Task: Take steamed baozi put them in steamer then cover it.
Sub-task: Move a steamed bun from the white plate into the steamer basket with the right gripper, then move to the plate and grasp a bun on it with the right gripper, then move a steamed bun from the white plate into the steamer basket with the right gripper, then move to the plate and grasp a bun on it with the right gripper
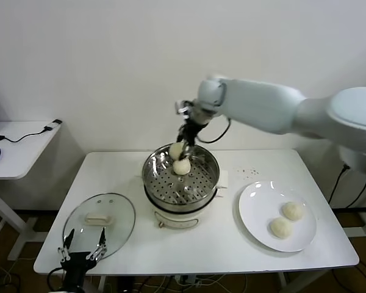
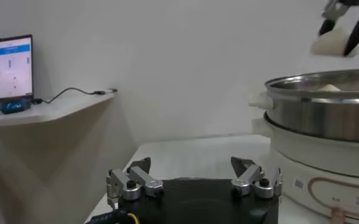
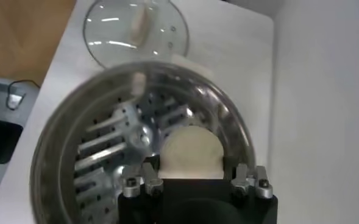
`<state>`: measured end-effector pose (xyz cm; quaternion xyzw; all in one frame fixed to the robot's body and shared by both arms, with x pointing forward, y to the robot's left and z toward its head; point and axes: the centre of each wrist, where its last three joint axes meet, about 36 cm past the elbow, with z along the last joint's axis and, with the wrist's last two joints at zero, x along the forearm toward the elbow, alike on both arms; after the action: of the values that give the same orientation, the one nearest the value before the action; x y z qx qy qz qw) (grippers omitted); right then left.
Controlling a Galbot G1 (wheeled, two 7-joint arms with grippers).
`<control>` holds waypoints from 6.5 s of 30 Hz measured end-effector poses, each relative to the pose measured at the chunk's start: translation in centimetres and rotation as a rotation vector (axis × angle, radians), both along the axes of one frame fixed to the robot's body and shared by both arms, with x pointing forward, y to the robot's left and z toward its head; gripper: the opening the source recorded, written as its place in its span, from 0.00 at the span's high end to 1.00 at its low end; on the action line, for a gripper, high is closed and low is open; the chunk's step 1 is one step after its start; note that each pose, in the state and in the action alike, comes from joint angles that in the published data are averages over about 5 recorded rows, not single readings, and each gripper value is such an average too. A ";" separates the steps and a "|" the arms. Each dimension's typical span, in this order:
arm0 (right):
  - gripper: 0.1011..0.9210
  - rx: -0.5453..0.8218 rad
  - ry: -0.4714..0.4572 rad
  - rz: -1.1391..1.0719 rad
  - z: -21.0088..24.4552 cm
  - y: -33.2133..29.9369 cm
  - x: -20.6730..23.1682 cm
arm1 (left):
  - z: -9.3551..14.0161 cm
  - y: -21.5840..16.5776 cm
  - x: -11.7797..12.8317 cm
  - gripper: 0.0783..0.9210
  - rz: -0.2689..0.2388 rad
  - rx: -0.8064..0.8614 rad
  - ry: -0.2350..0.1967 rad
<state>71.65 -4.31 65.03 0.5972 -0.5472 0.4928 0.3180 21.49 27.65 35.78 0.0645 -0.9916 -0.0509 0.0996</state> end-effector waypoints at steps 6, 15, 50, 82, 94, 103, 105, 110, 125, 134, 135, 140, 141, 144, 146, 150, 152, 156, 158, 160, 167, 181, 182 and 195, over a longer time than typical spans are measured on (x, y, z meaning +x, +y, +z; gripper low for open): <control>0.31 -0.014 0.035 0.024 -3.3 2.0 -0.7 | -0.2 0.0 0.2 0.12 0.000 -0.003 0.003; 0.31 -0.028 0.067 0.048 -6.7 3.7 -1.4 | -0.5 0.1 0.4 0.12 0.003 -0.005 0.008; 0.12 -0.020 -0.008 -0.008 3.2 -13.3 -1.9 | -0.4 0.1 1.8 0.12 0.001 0.013 0.004; 0.12 -0.174 0.118 -0.226 -16.1 -37.7 -14.2 | -0.3 -0.6 1.5 0.12 0.024 0.040 0.027; 0.12 -0.207 0.129 -0.236 -19.4 -37.9 -14.2 | -0.7 -0.5 1.1 0.12 0.030 0.050 0.038; 0.18 -0.211 0.141 -0.225 -20.5 -36.9 -13.6 | -0.8 -0.4 1.0 0.12 0.029 0.066 0.036; 0.21 -0.211 0.144 -0.224 -20.6 -36.9 -13.5 | -0.9 -0.4 1.1 0.12 0.030 0.067 0.037; 0.29 -0.209 0.147 -0.218 -20.5 -36.8 -13.2 | -1.0 -0.3 1.1 0.12 0.032 0.068 0.038; 0.31 -0.231 0.036 0.043 -12.8 -33.0 -7.6 | -1.0 -0.6 1.0 0.12 0.029 0.063 0.041; 0.31 -0.293 -0.156 0.451 -1.2 -24.6 -2.7 | -0.8 -0.7 0.9 0.12 0.032 0.063 0.040; 0.31 -0.301 -0.178 0.497 0.0 -23.5 -2.5 | -0.8 -0.7 0.9 0.12 0.033 0.063 0.040; 0.30 -0.346 -0.263 0.711 4.5 -17.6 -1.7 | -0.8 -0.6 1.0 0.12 0.035 0.062 0.041; 0.30 -0.355 -0.275 0.751 5.1 -16.3 -1.6 | -0.8 -0.6 0.9 0.12 0.034 0.062 0.041; 0.30 -0.378 -0.303 0.865 6.3 -12.5 -1.8 | -0.9 -0.5 0.9 0.12 0.033 0.064 0.043; 0.30 -0.391 -0.314 0.935 6.7 -10.0 -2.0 | -0.9 -0.4 0.8 0.12 0.033 0.066 0.044; 0.30 -0.413 -0.321 1.072 6.1 -5.3 -2.7 | -0.8 0.1 0.6 0.12 0.034 0.071 0.046; 0.30 -0.420 -0.315 1.135 5.3 -3.2 -3.2 | -0.8 0.3 0.4 0.12 0.034 0.073 0.048; 0.30 -0.426 -0.286 1.241 2.9 0.2 -4.3 | -0.9 0.6 0.0 0.12 0.035 0.074 0.053; 0.30 -0.423 -0.268 1.279 1.7 1.3 -4.9 | -1.0 0.6 -0.2 0.12 0.035 0.073 0.057; 0.30 -0.417 -0.250 1.306 0.6 2.2 -5.3 | -1.1 0.6 -0.4 0.12 0.036 0.072 0.061; 0.30 -0.383 -0.191 1.364 -2.9 4.3 -6.5 | -1.5 0.8 -0.7 0.12 0.033 0.071 0.071; 0.20 -0.354 -0.135 1.405 -5.9 5.7 -7.6 | -1.8 0.3 -0.9 0.12 0.032 0.062 0.079; 0.17 -0.355 -0.136 1.406 -5.9 5.7 -7.5 | -1.9 0.3 -0.9 0.12 0.032 0.062 0.081; 0.12 -0.350 -0.187 1.363 -3.4 4.2 -6.1 | -2.0 0.3 -1.3 0.12 0.032 0.063 0.085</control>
<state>65.55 -0.11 61.64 0.7019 0.0104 0.7120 -0.0179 20.20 27.98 33.76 0.0812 -0.9833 -0.0830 0.1402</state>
